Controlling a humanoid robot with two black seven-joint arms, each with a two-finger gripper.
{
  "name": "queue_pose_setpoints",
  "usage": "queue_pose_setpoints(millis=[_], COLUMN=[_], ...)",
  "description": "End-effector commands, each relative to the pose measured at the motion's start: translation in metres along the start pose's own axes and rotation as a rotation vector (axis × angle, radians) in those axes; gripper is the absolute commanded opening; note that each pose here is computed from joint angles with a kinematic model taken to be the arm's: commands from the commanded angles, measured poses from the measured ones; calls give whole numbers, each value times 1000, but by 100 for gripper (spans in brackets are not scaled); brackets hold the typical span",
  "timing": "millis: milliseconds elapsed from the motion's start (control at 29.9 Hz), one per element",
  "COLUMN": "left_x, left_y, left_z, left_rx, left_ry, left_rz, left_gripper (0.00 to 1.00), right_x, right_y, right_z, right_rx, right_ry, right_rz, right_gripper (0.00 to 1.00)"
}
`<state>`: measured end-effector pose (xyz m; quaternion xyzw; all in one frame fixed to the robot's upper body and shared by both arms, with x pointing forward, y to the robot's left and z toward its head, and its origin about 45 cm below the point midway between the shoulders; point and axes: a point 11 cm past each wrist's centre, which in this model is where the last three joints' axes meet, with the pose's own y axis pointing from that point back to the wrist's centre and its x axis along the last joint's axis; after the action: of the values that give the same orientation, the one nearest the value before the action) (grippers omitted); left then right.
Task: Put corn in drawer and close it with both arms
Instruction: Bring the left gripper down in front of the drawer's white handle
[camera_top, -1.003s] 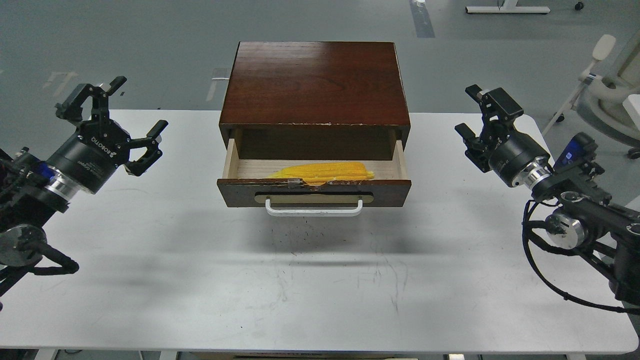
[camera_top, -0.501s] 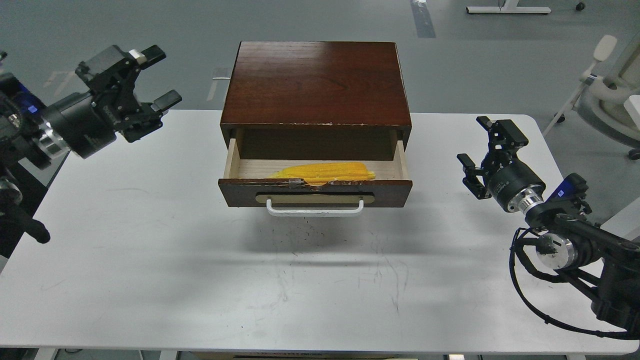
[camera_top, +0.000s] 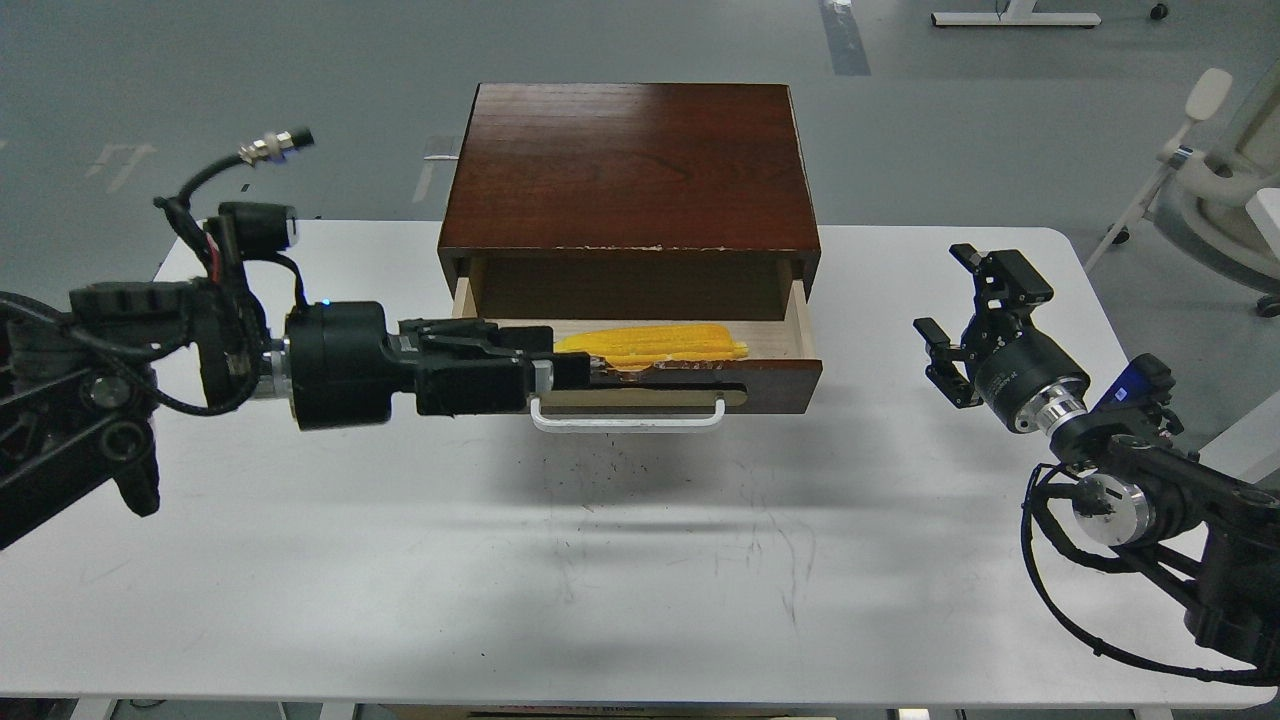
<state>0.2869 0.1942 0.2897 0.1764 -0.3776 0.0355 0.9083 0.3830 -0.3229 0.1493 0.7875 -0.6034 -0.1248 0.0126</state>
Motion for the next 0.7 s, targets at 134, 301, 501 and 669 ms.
queue_pose_setpoints(millis=[134, 301, 501, 669], left_x=[-62, -89, -94, -91], left_y=[-19, -21, -26, -29], left_z=[-6, -13, -32, -37], left_rx=[-42, -38, -7, -26], left_ry=[157, 234, 289, 391], left_rz=[-78, -30, 104, 179], left_gripper=[0, 0, 0, 0], right_x=[2, 4, 5, 6], right_y=[5, 7, 9, 10], right_z=[7, 10, 12, 14], right_rx=[-15, -22, -26, -31], right_ry=[-1, -5, -4, -6], right_rz=[7, 12, 16, 19], right_gripper=[97, 97, 97, 97])
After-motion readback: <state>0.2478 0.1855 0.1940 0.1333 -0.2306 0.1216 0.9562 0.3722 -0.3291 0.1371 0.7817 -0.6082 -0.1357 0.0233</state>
